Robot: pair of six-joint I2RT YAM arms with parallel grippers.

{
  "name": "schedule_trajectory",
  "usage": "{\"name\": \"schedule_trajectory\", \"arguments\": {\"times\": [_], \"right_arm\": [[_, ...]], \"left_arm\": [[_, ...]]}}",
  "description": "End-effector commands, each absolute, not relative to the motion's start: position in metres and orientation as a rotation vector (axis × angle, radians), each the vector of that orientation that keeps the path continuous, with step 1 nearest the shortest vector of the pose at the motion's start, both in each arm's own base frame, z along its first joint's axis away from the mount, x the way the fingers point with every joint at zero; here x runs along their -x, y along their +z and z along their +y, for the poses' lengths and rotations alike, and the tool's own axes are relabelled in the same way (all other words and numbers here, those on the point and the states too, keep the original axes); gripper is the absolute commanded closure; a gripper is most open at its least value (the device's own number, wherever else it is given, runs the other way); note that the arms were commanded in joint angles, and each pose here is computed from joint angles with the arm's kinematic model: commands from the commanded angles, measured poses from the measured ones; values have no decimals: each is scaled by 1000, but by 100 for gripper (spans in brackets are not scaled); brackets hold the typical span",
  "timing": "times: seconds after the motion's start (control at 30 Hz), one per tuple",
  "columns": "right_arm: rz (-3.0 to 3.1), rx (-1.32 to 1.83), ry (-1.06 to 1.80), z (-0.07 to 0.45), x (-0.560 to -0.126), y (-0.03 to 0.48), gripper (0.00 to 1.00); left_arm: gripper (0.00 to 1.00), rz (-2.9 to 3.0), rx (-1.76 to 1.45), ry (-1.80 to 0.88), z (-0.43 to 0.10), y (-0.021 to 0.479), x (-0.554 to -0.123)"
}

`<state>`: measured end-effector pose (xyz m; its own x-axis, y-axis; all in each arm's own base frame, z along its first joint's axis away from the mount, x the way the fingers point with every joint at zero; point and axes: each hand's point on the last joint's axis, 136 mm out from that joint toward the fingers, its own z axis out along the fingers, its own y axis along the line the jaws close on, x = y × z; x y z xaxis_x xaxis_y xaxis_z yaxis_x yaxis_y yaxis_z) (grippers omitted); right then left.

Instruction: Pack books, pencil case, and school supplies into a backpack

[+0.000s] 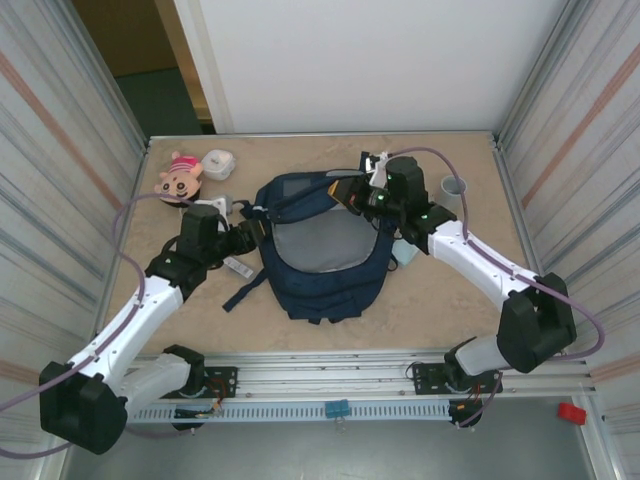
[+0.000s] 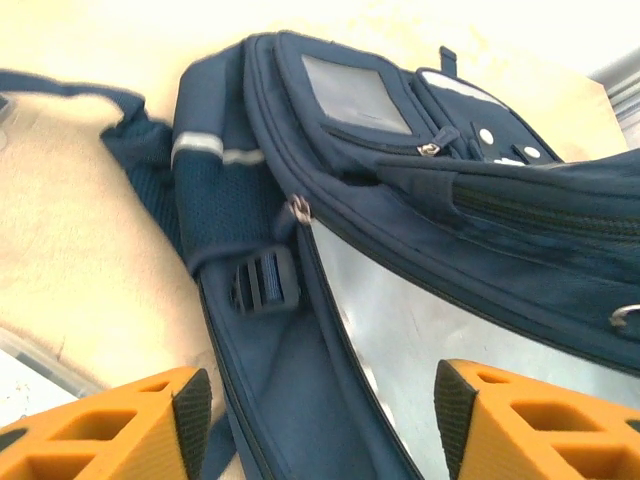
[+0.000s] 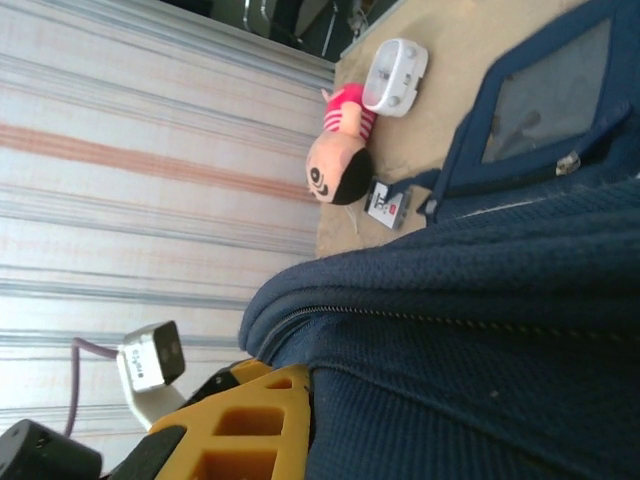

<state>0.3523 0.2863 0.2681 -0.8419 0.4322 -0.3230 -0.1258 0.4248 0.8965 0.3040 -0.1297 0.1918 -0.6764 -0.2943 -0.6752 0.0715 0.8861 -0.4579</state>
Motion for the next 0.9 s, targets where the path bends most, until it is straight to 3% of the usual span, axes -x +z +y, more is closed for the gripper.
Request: {"name": "schedule_trajectory", "arguments": {"times": [0.0,0.1,0.2,0.27,0.33,0.6,0.87], "right_arm": [[2142,-292,1399,288,-354,260,95],[2213,-307,1352,289,-337,241,84],[2299,-336,1280,286,-318,218,66],[2370,-342,1245,285,-303,202,48],[2439,-350,1223,283,-289,189,40],[2620,-372,1058,254,-245,176,26],[2694,-361,663,160,-233,209,15]], "left_arm": [[37,2284,260,-578,-121,181,-295],[37,2294,303,-590,-120,175,-293],[36,2306,335,-601,-120,168,-293],[36,2318,351,-607,-121,164,-292],[36,2329,358,-610,-121,161,-291],[35,2312,369,-599,-118,162,-291],[32,2303,327,-580,-119,170,-294]]}}
